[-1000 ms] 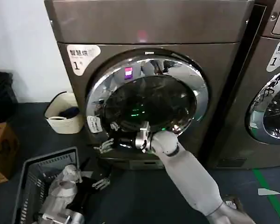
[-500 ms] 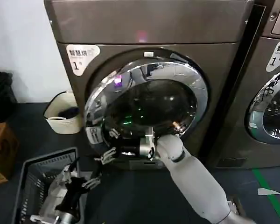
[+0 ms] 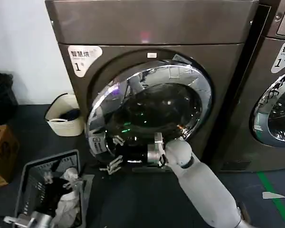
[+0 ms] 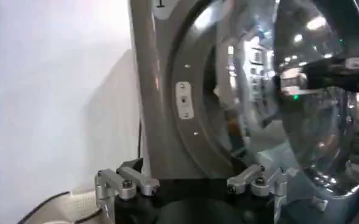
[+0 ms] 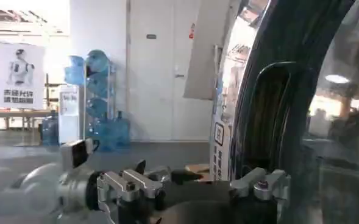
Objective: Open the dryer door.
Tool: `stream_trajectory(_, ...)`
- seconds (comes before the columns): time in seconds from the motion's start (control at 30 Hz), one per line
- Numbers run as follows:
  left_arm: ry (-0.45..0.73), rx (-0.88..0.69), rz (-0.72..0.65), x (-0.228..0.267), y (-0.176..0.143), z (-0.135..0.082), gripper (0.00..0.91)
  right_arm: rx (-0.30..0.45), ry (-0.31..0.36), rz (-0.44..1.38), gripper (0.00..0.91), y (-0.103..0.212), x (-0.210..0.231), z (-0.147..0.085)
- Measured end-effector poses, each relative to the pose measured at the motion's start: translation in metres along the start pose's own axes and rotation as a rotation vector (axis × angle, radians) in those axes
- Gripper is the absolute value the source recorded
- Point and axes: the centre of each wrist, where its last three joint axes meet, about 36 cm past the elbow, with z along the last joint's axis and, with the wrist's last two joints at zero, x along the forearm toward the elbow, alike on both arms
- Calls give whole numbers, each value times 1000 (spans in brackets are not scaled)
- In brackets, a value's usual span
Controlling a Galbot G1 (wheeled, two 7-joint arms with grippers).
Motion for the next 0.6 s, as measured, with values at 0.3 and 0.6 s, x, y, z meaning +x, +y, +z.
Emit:
stream_trajectory(0.3, -32, 10, -32, -4, 32, -14, 907, 2, 23, -72, 907, 5, 11, 3)
stream_trajectory(0.6, -69, 18, -14, -23, 45, -27, 907, 1, 69, -153, 907, 12, 26, 9)
